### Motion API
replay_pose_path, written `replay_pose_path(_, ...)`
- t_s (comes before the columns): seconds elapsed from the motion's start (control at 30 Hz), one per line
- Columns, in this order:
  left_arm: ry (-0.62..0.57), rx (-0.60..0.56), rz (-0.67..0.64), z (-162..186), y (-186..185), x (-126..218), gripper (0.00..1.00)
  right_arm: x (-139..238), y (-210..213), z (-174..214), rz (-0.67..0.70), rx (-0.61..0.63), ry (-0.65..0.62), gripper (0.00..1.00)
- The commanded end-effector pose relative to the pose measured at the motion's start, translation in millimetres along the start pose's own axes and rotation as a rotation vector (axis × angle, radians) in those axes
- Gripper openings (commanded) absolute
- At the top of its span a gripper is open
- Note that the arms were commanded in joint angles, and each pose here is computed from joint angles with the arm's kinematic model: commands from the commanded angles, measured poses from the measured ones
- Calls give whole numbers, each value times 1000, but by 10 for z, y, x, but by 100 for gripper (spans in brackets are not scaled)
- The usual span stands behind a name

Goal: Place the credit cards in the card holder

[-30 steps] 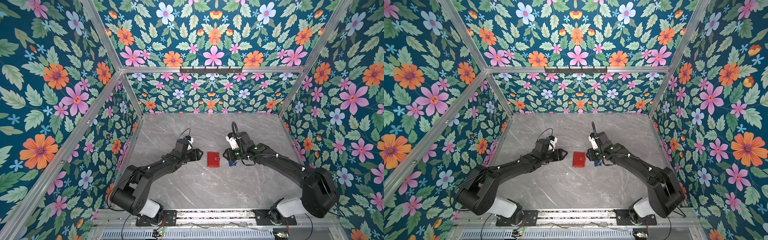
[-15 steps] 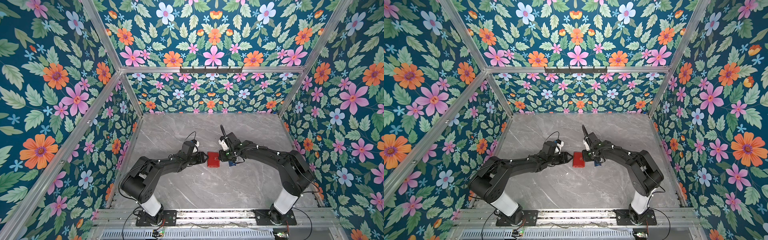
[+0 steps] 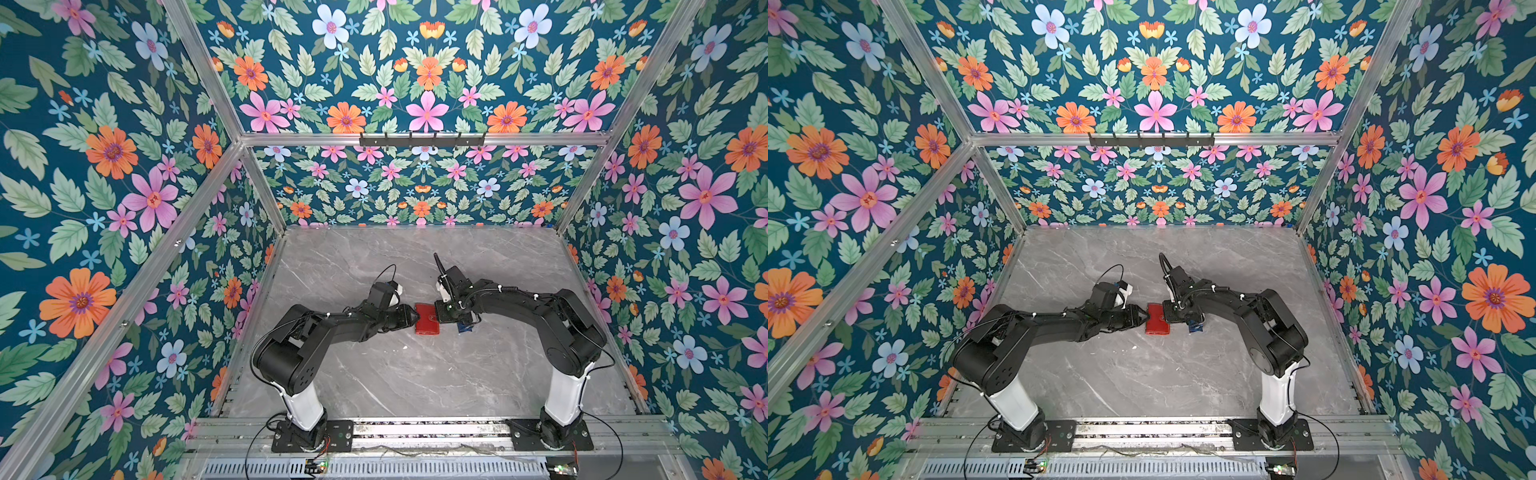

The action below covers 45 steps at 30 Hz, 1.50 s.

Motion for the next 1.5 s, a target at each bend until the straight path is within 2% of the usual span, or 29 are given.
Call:
replay_pose_path(0.0,4,-9,23,-12,-43,-39,43,-33,-68,34,39,-19,12,16)
replay_pose_path(0.17,15,-6,34,12,-64,-87,33,-56,-90,49,48,-27,17,16)
replay_pose_path(0.27,8,-1,48,0,-95,-86,22,-36,-86,46,44,-29,10,16)
replay_pose_path(0.4,-10,10,63,-33,-141,-59,1,86,-64,2,36,-31,-36,16)
replay_pose_path(0.43,-14,10,66,-38,-155,-51,0,124,-61,-9,33,-31,-50,17)
replay_pose_path(0.57,-30,17,50,-64,-158,-10,0,270,8,-36,4,-17,-96,20)
replay_pose_path(0.67,-45,31,36,-80,-149,24,0,341,140,-33,-49,19,-108,26)
replay_pose_path(0.77,-59,41,30,-83,-160,56,0,319,262,-16,-86,40,-88,34)
replay_pose_path(0.93,-71,45,30,-81,-203,99,0,226,422,-27,-99,62,-69,38)
replay_pose_path(1.13,-71,45,23,-48,-207,120,0,108,349,-40,-7,44,-58,39)
replay_pose_path(1.47,-63,45,23,-25,-208,100,0,-7,197,-13,105,42,-28,31)
Point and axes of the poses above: each gripper's point midway between its finger pads, its own x axis back along the fingers, its own y axis along the line the jaws close on, z = x × y, the point moved 2 cm from there along x, back along the fingers, and after that the axes turned 7 degrees about -x, right-handed, at the moved point
